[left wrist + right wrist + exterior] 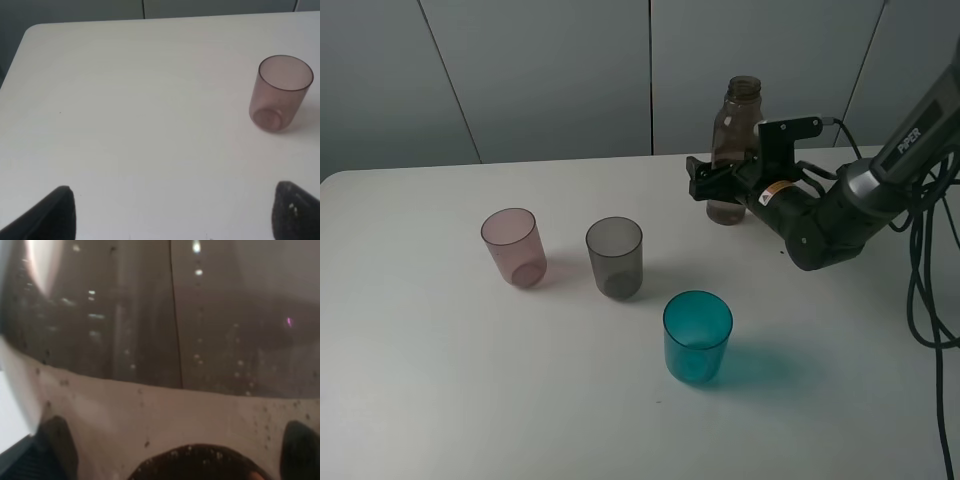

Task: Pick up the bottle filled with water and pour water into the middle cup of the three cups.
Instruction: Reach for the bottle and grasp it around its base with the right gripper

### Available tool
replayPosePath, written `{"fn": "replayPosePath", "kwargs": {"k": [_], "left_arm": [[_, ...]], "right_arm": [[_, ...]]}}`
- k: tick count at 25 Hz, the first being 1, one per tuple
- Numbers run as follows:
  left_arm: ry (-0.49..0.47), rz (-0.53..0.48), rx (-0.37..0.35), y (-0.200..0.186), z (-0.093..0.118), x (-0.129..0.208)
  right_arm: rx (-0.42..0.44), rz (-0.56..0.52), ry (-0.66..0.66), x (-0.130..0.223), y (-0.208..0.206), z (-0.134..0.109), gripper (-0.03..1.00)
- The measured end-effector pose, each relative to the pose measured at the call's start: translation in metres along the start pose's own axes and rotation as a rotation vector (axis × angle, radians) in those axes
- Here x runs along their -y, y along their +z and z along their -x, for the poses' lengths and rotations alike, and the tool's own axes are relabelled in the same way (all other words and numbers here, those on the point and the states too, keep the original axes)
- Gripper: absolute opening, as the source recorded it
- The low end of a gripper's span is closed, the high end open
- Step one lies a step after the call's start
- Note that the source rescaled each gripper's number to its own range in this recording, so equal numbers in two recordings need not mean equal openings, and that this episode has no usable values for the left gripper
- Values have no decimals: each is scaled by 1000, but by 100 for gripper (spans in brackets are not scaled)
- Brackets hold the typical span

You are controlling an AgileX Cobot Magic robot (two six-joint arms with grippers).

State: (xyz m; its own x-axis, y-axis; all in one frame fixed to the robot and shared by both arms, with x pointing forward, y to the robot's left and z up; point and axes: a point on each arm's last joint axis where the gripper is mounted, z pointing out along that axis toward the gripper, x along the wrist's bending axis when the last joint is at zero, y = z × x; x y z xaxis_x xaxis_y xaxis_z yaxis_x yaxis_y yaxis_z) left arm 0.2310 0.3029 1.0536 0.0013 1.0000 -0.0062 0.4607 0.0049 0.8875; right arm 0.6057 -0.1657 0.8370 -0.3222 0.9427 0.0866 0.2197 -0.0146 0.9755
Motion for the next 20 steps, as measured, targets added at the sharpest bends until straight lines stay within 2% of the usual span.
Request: {"fn": "replayPosePath", "kwargs": {"k": [20], "left_arm": [[0, 0, 0, 0, 0, 0]], "right_arm": [[-8, 7, -49, 2, 2, 0, 100]]}}
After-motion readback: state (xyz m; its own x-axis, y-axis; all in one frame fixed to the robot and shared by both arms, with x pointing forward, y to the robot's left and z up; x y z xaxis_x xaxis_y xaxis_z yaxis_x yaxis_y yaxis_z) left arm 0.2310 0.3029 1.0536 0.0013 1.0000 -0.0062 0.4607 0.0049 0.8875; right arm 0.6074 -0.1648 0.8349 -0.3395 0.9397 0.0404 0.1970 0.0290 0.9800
